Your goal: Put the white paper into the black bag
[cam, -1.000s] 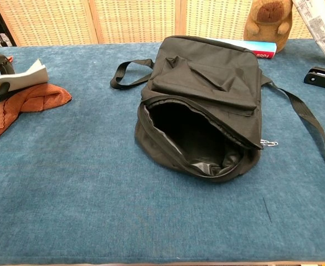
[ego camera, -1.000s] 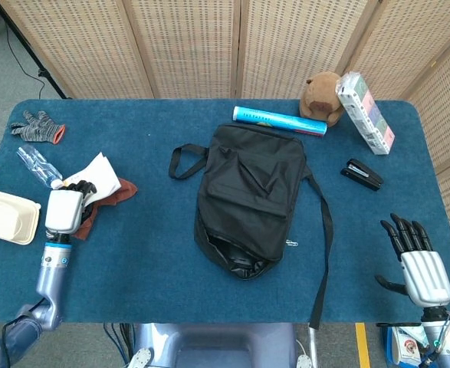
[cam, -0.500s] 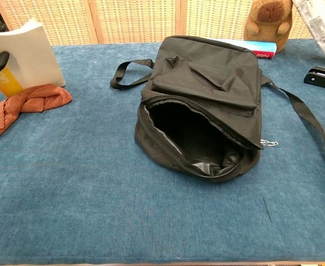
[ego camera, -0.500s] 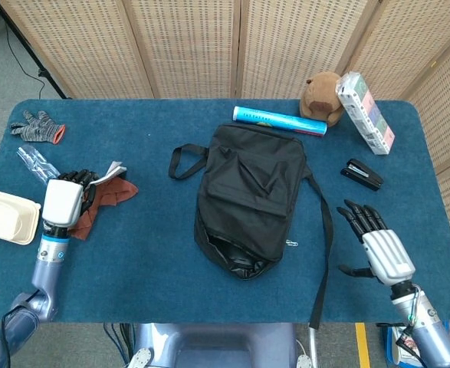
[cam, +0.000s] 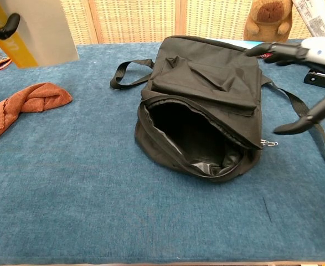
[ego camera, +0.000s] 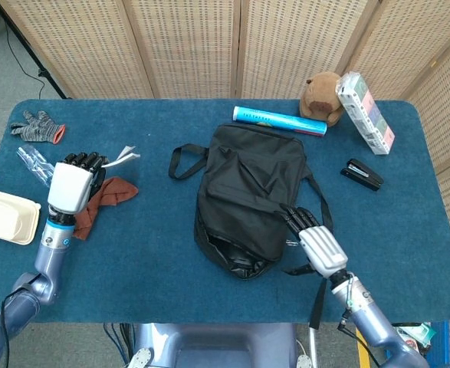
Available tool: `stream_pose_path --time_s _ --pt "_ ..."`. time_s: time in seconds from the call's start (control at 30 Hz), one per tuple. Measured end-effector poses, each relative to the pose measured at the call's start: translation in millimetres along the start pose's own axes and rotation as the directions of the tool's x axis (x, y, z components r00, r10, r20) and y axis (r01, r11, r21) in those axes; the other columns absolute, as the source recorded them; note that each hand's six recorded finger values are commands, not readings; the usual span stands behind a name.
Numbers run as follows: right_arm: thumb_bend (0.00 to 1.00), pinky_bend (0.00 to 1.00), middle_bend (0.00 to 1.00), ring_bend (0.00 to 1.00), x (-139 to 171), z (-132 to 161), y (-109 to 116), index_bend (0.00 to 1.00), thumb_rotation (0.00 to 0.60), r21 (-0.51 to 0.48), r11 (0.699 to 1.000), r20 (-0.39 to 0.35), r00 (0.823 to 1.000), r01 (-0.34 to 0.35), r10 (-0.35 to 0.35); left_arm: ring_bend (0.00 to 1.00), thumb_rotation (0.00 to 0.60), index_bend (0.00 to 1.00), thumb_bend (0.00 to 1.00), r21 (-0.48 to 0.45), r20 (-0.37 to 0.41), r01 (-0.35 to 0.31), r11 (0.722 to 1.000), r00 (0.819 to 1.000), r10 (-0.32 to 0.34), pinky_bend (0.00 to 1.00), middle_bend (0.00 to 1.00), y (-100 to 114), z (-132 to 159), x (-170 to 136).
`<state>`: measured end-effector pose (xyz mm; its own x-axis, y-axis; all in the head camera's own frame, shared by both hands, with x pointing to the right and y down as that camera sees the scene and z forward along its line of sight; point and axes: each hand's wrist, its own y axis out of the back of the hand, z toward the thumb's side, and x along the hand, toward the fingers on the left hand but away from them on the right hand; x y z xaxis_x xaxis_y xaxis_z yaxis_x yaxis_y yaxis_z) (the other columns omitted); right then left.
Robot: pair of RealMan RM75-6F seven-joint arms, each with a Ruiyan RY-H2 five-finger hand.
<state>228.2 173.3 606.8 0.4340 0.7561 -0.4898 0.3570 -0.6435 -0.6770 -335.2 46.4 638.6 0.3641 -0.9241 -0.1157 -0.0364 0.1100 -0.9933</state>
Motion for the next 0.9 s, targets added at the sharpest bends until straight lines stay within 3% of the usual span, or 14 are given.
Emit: stream_pose_path --time_s 0.23,0.9 --pt "0.0 0.0 0.0 0.0 -17 26 -20 0.0 0.6 -0.052 0.999 -0.008 1.0 0.003 -0.004 0.6 0.6 0.8 0.57 0.002 0.032 -0.041 0.999 0.999 0.041 0.7 0.59 11 8 13" --pt "0.0 0.0 0.0 0.0 -65 30 -67 0.0 0.6 -0.142 0.989 0.09 0.995 -0.031 0.044 0.6 0.6 0.8 0.57 -0.007 0.109 -0.148 0.989 0.983 0.148 0.7 0.59 52 27 37"
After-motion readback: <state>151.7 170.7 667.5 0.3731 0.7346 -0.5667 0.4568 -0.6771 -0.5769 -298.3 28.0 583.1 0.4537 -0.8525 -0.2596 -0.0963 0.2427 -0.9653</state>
